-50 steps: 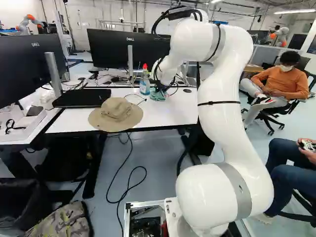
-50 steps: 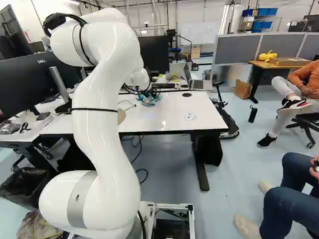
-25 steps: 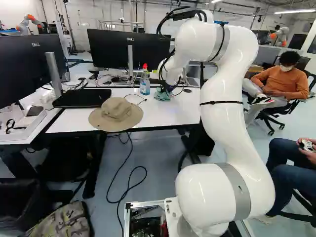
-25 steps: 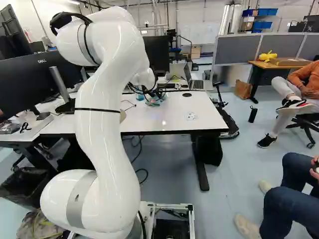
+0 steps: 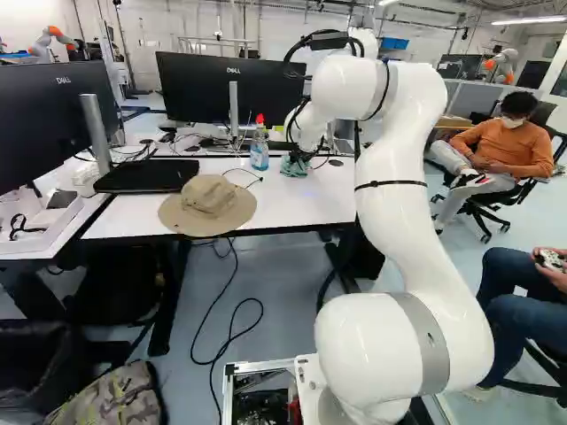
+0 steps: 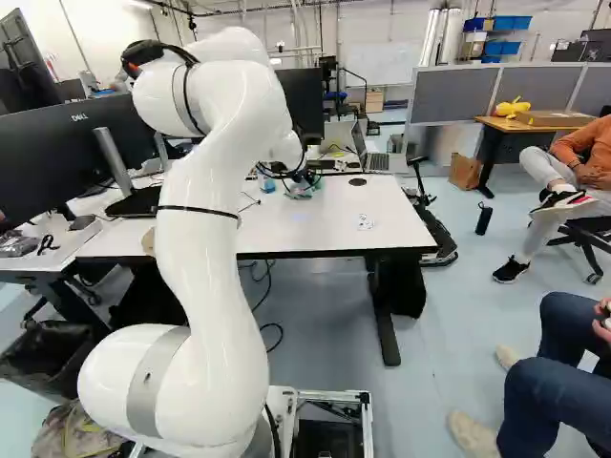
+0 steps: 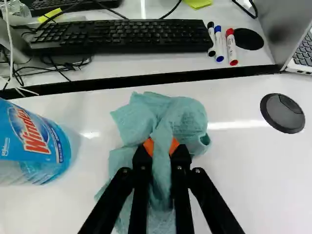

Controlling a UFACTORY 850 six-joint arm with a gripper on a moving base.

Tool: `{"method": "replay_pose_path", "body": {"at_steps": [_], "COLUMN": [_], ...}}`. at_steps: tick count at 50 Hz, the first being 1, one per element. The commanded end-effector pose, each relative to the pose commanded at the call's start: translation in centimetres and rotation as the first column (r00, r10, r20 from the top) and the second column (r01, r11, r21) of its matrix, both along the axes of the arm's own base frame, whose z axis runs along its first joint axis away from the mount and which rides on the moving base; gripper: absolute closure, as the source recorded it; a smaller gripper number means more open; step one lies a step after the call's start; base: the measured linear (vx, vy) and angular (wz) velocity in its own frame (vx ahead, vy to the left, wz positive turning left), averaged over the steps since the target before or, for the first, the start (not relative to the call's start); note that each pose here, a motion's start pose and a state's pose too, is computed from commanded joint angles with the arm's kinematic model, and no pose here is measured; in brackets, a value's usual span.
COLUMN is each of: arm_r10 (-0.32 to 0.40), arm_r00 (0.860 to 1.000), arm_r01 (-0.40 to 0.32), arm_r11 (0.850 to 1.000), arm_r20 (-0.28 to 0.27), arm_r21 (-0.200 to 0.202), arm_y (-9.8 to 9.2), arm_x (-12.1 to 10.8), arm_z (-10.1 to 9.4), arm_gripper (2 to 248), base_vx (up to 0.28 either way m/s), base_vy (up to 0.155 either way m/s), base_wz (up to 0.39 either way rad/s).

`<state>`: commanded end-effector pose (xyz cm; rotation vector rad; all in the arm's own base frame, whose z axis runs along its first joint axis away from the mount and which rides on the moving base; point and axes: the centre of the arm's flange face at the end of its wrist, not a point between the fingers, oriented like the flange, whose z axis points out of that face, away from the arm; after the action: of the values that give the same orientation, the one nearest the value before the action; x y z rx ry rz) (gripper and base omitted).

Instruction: Clean the table with the green towel

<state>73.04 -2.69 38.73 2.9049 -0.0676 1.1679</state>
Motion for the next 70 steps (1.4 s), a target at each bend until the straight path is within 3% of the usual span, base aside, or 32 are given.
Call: {"method": "replay_pose_path", "body": {"at_steps": [19,38,52,70], "arm_r10": [0.044,0.064,0.061,0.018], "arm_r00": [0.999,0.997,0.997,0.998], "arm_r01": [-0.044,-0.064,-0.060,-0.018], "arm_r11": [0.999,0.998,0.998,1.000], "arm_r20": [-0.006,-0.034,-0.056,-0.061], "arm_r21": [0.000,0.001,0.002,0.002], "arm_y": [3.2,4.6,4.3,1.4], "arm_x": [-0.5,-3.4,-5.7,-6.3], "arm_z": [0.1,0.5,0.8,0.8], "arm_gripper": [197,197,197,197], "base_vx": [0.000,0.000,0.000,0.000], "base_vy": [0.000,0.000,0.000,0.000], "base_wz": [0.000,0.000,0.000,0.000]}}
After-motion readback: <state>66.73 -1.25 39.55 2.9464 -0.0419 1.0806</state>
